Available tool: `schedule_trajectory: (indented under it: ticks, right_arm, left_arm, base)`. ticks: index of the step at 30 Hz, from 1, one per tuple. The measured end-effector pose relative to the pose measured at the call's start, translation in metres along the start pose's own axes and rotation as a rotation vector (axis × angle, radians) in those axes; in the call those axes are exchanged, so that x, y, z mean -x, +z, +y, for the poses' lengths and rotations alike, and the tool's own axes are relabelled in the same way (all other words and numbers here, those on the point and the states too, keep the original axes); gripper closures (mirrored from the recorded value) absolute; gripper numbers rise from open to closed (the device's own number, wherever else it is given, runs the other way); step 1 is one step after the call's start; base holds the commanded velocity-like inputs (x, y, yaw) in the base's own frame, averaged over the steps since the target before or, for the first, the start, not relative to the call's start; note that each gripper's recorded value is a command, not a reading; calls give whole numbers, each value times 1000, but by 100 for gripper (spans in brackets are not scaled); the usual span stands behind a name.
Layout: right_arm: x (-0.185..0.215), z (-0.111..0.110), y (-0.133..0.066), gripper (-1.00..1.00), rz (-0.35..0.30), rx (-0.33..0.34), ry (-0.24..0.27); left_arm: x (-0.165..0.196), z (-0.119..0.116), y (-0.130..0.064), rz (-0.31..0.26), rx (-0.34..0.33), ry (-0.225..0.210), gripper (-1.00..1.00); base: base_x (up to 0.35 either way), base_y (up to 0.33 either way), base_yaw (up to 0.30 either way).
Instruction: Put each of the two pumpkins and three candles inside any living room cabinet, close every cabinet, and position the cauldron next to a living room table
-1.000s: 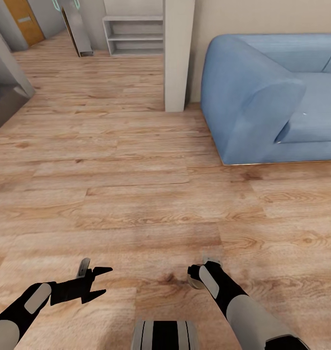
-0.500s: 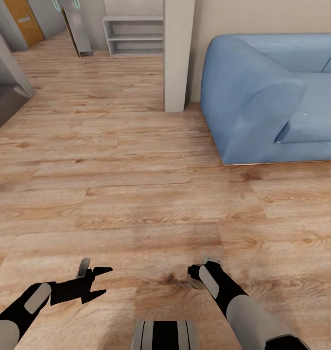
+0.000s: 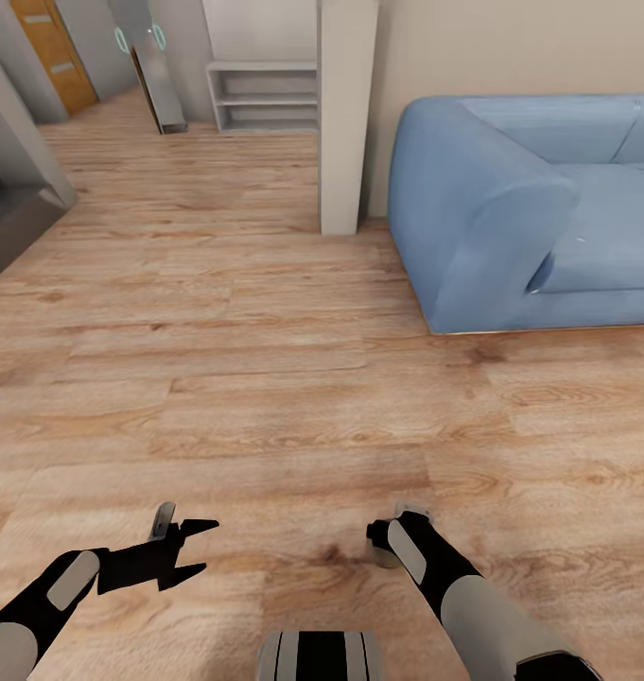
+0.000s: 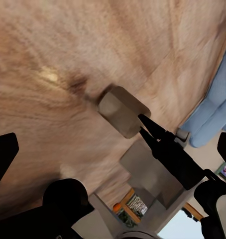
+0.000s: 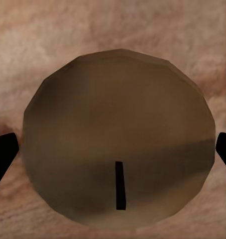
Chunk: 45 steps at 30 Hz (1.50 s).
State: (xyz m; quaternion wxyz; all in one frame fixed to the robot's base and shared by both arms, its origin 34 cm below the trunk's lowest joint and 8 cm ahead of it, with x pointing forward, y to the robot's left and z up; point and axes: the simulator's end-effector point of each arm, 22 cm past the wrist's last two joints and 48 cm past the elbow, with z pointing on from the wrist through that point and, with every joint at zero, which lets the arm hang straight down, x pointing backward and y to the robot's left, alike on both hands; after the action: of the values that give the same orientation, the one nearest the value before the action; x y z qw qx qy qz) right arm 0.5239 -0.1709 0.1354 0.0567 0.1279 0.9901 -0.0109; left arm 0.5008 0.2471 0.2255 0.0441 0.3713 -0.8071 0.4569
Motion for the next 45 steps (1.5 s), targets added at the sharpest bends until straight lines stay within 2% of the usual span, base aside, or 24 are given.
schedule_trajectory:
  ticks: [10, 32, 37, 45]
  right_arm:
    - [19, 5, -19, 100, -48, 11, -3]
    - [50, 13, -60, 100, -123, 36, 5]
    - [68, 17, -75, 100, -165, 46, 4]
    - [85, 25, -99, 100, -198, 73, 5]
  left_arm:
    - [0, -20, -7, -11, -23, 32, -100]
    - [-2, -61, -26, -39, -63, 102, -100]
    - [-3, -69, -30, -45, -68, 117, -100]
    - [-4, -84, -37, -55, -84, 142, -100]
  base:
    - [-134, 0, 0]
    - [-3, 0, 0]
    - [-20, 3, 0]
    - [-211, 67, -22]
